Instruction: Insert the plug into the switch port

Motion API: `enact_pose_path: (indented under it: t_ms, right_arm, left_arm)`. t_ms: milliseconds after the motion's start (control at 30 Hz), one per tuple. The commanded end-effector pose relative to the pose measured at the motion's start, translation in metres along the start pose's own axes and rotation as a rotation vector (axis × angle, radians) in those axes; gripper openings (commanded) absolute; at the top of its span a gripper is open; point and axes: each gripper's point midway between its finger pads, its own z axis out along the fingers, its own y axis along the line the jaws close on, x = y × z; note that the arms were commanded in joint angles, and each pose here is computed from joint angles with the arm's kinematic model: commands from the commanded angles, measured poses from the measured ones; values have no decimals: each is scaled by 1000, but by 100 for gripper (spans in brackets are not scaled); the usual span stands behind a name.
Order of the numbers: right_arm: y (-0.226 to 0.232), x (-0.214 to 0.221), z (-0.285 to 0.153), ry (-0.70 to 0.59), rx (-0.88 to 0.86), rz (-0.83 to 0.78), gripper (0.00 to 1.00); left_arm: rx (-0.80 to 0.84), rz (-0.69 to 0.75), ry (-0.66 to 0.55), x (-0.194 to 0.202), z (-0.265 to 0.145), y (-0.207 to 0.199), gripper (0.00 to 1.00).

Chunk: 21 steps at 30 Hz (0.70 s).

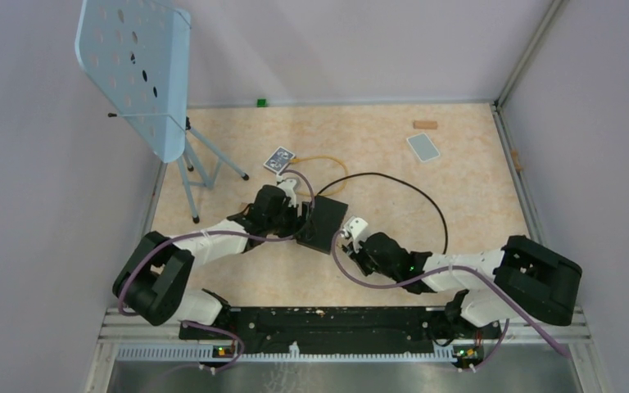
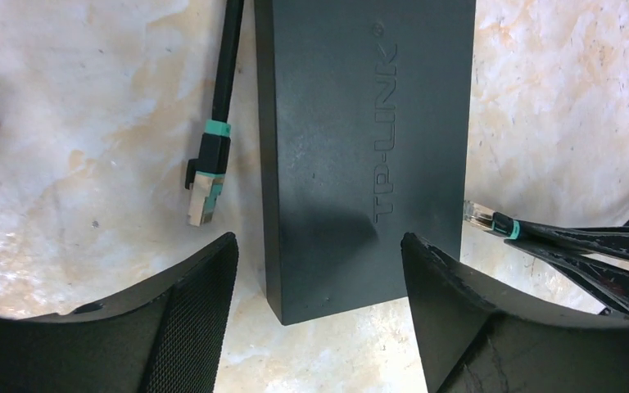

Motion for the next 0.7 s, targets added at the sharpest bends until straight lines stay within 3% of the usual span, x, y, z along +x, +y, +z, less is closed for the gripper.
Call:
enact_pose_path:
  t_ms: [0,667]
  right_arm:
    - [9,-11,6,-33,-11,-44,0]
    - [15,-6,16,-17,27,-108,0]
  left_arm:
    - [70,-12,-14,-1,2,-10,77]
    - [95,23,58,19,14,-6,64]
